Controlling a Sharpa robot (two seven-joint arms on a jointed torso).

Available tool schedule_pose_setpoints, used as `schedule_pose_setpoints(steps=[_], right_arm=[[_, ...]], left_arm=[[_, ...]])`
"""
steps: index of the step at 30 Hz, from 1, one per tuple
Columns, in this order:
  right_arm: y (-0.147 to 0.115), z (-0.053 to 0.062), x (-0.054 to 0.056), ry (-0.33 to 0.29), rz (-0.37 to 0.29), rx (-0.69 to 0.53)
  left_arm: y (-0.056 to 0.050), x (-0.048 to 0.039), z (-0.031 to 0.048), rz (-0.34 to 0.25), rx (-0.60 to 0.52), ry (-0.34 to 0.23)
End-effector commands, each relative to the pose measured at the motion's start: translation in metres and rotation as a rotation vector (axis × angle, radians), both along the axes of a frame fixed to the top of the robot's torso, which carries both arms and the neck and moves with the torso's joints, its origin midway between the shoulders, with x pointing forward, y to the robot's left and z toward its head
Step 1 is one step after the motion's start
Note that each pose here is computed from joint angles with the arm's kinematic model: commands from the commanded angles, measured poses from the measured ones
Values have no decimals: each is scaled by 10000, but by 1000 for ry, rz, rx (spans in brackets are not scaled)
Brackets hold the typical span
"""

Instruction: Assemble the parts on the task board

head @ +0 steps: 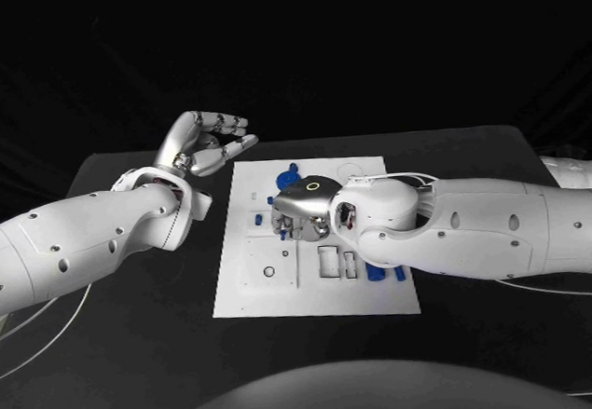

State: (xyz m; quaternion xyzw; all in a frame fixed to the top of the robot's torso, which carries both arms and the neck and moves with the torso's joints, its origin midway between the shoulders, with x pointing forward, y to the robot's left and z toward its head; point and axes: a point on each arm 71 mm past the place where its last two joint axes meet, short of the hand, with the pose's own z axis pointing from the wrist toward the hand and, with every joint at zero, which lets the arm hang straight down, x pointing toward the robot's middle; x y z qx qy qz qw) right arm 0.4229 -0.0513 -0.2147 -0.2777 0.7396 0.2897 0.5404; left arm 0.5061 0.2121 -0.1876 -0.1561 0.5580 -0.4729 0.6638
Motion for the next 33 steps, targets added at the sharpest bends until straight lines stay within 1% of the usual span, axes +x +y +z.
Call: schedule_pose_setpoints(steps=[1,5,12,17,22,33], right_arm=[[26,-38,-28,4,41,-45],[36,-64,-42,12,47,-58],[52,-113,-59,4,60,-81],[80,-168,-76,3,66,-82],[103,-205,-83,-16,71,-84],[114,-238,-63,-27,74,-96]], left_arm=[[-29,-4,7,-23,8,-7],[-23,-3,8,-22,10,-12],[-21,-3,10,-22,11,-15],[-16,-6,11,-22,11,-16],[-4,-10,12,-21,11,-15],[22,-19,12,-20,11,-12]])
